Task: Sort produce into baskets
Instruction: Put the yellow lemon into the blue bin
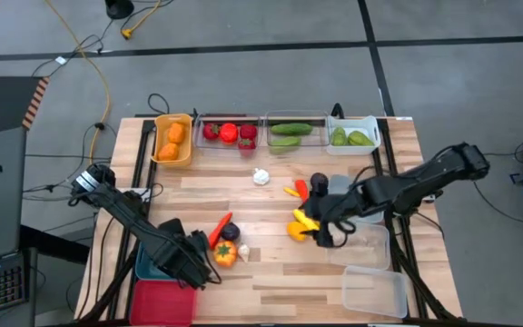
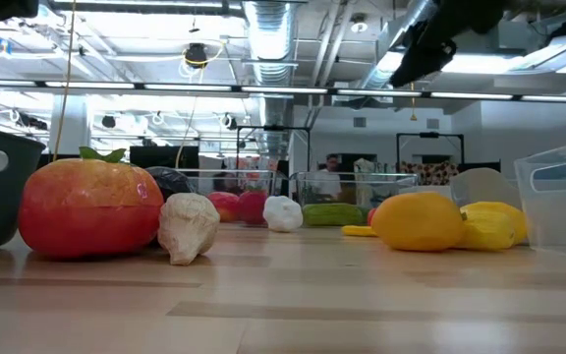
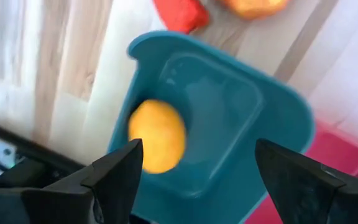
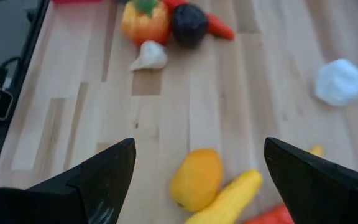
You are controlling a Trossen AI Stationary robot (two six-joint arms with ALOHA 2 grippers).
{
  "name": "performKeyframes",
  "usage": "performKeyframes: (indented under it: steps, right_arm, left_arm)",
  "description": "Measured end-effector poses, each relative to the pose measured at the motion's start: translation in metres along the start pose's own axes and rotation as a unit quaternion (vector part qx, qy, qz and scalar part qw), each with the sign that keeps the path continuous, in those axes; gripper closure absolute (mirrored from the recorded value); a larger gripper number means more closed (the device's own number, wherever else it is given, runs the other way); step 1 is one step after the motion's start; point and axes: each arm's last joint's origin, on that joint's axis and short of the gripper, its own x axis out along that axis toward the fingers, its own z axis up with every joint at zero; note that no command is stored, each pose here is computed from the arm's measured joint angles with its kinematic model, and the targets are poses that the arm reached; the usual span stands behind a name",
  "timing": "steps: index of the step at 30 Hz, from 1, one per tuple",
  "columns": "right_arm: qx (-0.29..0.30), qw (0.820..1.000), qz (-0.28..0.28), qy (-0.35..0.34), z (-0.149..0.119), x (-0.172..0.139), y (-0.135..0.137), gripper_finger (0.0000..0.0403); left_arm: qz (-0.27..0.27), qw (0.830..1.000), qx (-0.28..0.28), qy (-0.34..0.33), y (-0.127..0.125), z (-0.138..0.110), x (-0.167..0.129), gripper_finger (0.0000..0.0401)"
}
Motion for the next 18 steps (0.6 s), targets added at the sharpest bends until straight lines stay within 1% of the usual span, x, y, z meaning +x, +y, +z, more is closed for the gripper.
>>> performKeyframes:
  steps: [2, 9, 15, 18]
  right_arm:
    - [-0.001, 1.000, 0.002, 0.009, -0.002, 0.011, 0.005, 0.0021]
    - [0.043, 0.997, -0.019, 0.062, -0.014, 0.047, 0.014, 0.0021]
    - [0.038, 0.993, -0.061, 0.096, -0.025, 0.074, 0.015, 0.0021]
    - [0.036, 0.991, -0.068, 0.111, -0.029, 0.084, 0.015, 0.0021]
  left_arm:
    - [-0.006, 1.000, 0.000, -0.004, -0.001, 0.001, 0.000, 0.0104]
    - [-0.011, 1.000, -0.001, -0.014, -0.003, 0.002, 0.000, 0.0104]
    - [-0.004, 1.000, -0.001, -0.030, -0.002, 0.003, 0.000, 0.0104]
    - [-0.005, 0.999, -0.001, -0.033, -0.003, 0.003, 0.000, 0.0104]
